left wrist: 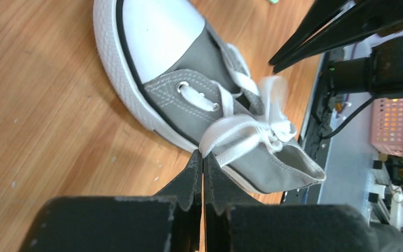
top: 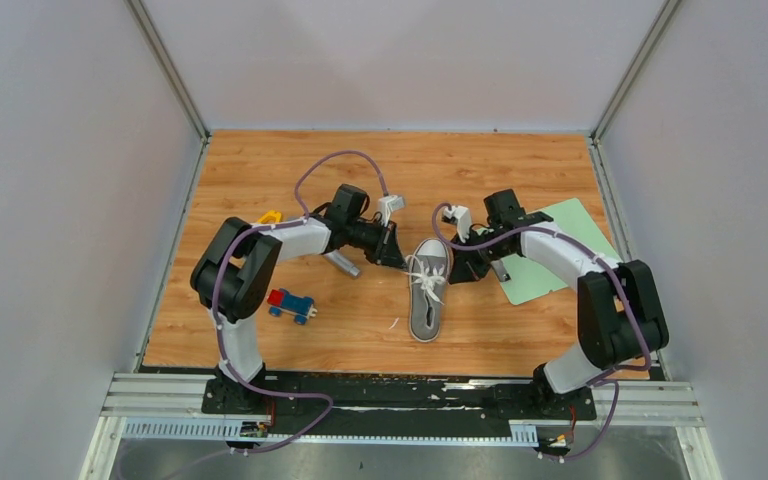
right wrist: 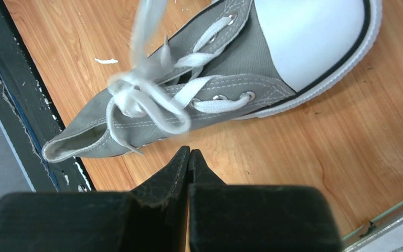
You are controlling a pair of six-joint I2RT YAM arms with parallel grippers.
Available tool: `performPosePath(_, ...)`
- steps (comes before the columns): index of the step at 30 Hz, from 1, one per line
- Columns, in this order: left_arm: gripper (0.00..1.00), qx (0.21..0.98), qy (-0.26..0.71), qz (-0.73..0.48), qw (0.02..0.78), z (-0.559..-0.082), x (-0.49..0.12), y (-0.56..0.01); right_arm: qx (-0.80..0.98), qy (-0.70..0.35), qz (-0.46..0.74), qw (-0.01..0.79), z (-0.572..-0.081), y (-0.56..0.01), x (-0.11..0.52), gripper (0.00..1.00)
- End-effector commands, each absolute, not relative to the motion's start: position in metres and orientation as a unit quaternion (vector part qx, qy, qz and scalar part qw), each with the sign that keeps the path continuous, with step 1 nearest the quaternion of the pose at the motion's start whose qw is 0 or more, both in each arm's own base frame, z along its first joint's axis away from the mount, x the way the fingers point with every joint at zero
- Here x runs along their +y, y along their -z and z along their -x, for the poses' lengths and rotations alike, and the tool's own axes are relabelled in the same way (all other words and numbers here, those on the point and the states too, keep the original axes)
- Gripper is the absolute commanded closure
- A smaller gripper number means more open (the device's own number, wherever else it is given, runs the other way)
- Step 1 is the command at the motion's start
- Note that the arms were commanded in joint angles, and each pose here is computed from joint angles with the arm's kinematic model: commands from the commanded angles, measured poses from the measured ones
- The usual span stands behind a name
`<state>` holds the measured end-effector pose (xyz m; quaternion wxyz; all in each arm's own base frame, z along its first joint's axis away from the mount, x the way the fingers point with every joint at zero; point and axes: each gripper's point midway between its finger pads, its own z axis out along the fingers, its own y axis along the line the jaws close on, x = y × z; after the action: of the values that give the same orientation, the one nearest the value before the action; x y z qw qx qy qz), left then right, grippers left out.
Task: Tie the shoes
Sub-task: Cross the shoelace with the shoelace.
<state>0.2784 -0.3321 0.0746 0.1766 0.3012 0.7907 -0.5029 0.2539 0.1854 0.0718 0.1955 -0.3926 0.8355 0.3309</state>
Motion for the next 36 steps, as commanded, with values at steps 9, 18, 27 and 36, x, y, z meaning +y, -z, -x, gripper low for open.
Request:
performPosePath(9, 1.00, 0.810, 0.424, -0.363, 0.180, -0.267, -0.303, -0.088, 0.816, -0.340, 0.407, 0.231, -0.249, -0.091, 0.184, 0.99)
performPosePath(18, 0.36, 0.766, 0.491, -0.366, 0.195, -0.264, -0.322, -0.104, 0.798, -0.450, 0.343, 0.207, -0.266, -0.129, 0.213, 0.58)
performPosePath(27, 0.38, 0.741, 0.547, -0.341, 0.187, -0.261, -0.334, -0.114, 0.797, -0.507, 0.304, 0.126, -0.266, -0.112, 0.229, 0.55)
performPosePath(36, 0.48, 0.734, 0.555, -0.346, 0.185, -0.259, -0.334, -0.116, 0.797, -0.508, 0.308, 0.109, -0.261, -0.105, 0.232, 0.59)
